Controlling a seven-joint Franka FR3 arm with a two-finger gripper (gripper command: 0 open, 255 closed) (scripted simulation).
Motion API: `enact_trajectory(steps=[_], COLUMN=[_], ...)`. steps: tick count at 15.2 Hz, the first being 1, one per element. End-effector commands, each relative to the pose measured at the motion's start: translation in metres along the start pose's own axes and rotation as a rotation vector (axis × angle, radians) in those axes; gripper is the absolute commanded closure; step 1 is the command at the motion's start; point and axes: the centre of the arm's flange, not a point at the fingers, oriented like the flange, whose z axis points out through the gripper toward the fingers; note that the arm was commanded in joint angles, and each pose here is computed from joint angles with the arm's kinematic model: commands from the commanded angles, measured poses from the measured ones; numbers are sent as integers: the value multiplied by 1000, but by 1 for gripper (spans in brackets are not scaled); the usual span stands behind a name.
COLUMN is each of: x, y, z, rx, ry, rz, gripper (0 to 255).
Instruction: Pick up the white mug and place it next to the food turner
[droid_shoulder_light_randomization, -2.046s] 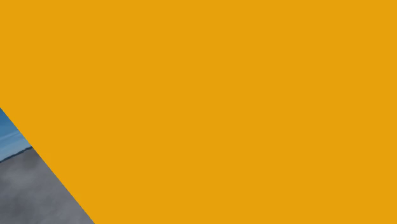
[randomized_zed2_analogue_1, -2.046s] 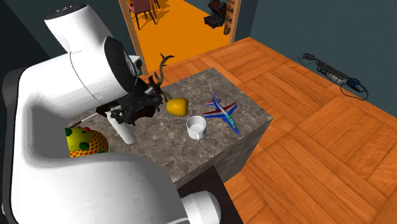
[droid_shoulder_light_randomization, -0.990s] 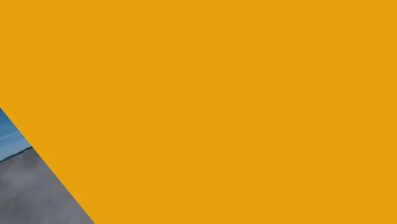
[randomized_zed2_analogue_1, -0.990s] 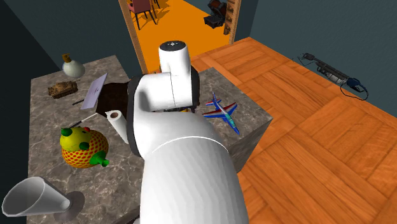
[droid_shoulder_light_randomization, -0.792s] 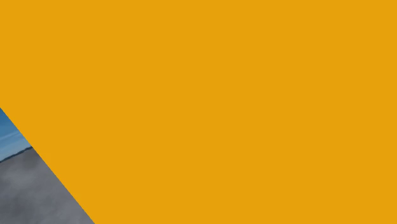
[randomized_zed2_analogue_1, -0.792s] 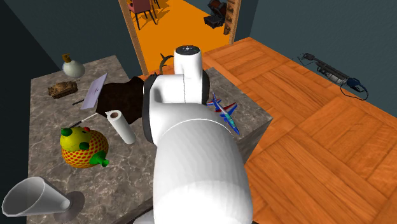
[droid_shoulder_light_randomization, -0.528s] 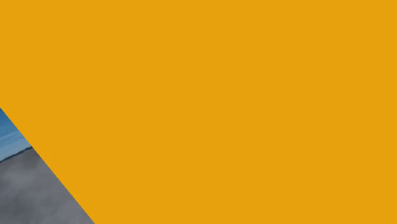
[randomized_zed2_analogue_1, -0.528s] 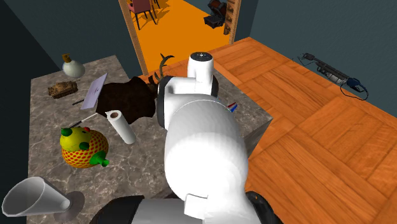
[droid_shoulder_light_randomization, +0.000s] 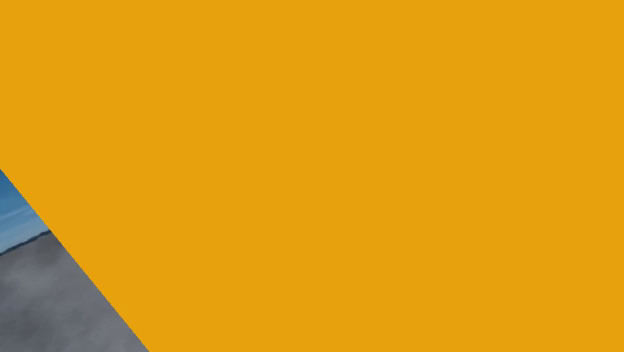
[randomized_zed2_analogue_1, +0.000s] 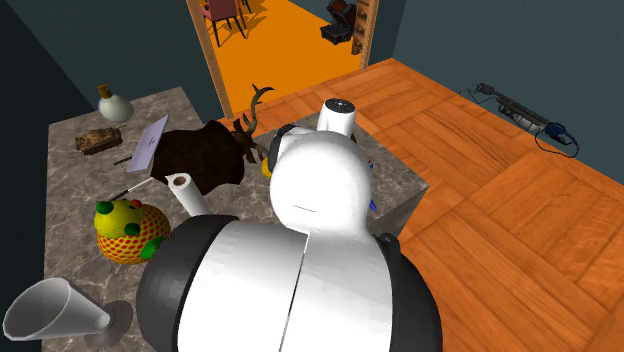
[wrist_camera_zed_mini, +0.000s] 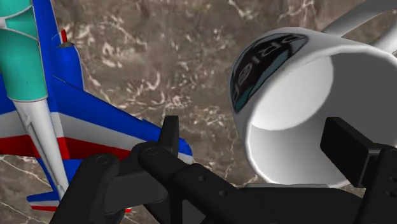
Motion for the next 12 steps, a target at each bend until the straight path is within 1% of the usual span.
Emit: enact_trajectory(steps=[1, 4, 12], x=[0, 0, 0], y=[2, 2, 2], z=[11, 30, 30], rx=[0, 0, 0], ry=[1, 1, 0], rz=[0, 0, 0], gripper=[0, 0, 0])
